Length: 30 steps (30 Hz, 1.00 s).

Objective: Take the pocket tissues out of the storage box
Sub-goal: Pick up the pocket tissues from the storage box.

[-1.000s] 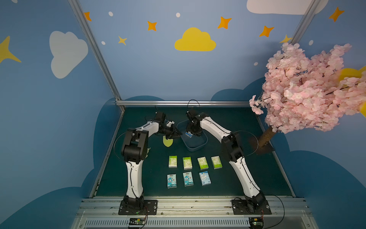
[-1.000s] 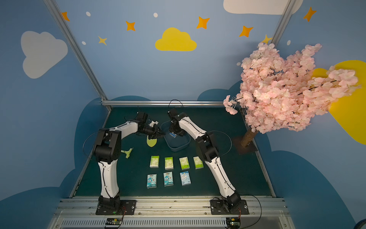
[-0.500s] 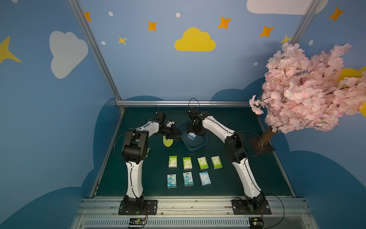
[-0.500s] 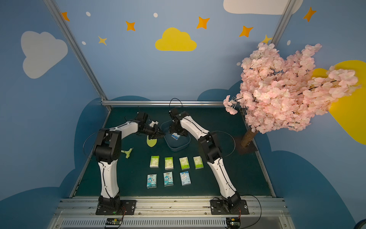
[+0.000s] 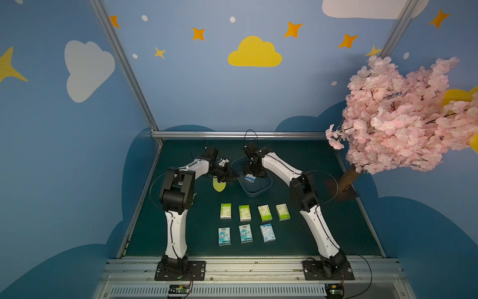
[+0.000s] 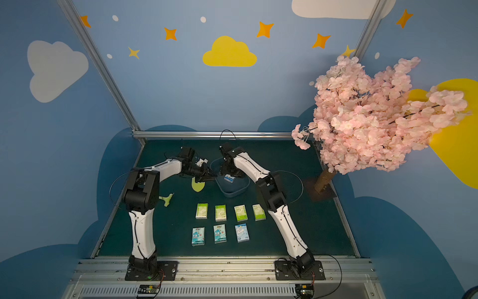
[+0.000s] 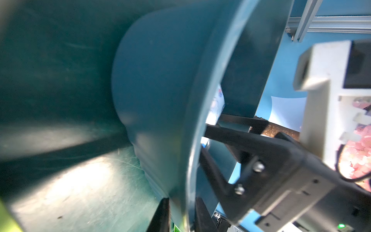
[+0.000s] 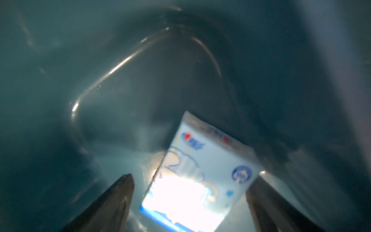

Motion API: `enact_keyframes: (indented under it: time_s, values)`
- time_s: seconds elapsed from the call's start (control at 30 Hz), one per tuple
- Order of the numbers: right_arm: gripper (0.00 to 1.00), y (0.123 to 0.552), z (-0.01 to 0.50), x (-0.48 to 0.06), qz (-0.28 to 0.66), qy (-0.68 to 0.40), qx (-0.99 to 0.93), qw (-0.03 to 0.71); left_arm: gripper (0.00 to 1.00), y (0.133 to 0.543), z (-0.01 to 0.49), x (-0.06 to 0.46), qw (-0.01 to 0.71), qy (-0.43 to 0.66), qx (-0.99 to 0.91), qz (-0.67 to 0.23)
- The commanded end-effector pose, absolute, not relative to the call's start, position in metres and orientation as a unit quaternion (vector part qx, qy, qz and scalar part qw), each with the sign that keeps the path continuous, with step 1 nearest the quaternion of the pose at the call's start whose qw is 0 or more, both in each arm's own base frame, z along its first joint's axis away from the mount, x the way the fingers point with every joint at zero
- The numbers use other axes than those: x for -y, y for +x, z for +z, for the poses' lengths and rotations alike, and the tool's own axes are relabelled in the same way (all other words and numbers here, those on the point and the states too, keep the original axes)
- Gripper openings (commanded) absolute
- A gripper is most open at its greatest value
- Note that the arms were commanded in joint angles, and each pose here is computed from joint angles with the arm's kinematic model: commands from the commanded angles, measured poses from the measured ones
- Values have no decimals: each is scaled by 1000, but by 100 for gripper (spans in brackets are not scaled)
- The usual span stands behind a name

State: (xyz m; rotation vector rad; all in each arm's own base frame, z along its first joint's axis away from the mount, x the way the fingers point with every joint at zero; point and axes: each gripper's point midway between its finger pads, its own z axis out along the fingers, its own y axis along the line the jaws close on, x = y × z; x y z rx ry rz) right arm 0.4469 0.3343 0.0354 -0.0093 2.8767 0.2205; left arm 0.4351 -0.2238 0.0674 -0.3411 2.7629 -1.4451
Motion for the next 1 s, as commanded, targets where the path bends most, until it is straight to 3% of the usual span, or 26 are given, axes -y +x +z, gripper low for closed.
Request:
enact_keyframes:
  time_s: [0.0,0.17,0.57,0.97]
  values:
    - [89,446,23,-324,37,-23,-991,123,23,429,66,225,-3,-109,-882,-459]
    - [75,443,25,-320,20,-37,-991,124,23,428,66,225,-3,-110,-883,-457]
    - [54,435,87,-326,40,-88,-982,161,27,421,75,220,9,-109,-888,-447]
    - [52,406,154,-320,61,-132,-969,199,49,390,102,204,52,-102,-900,-420]
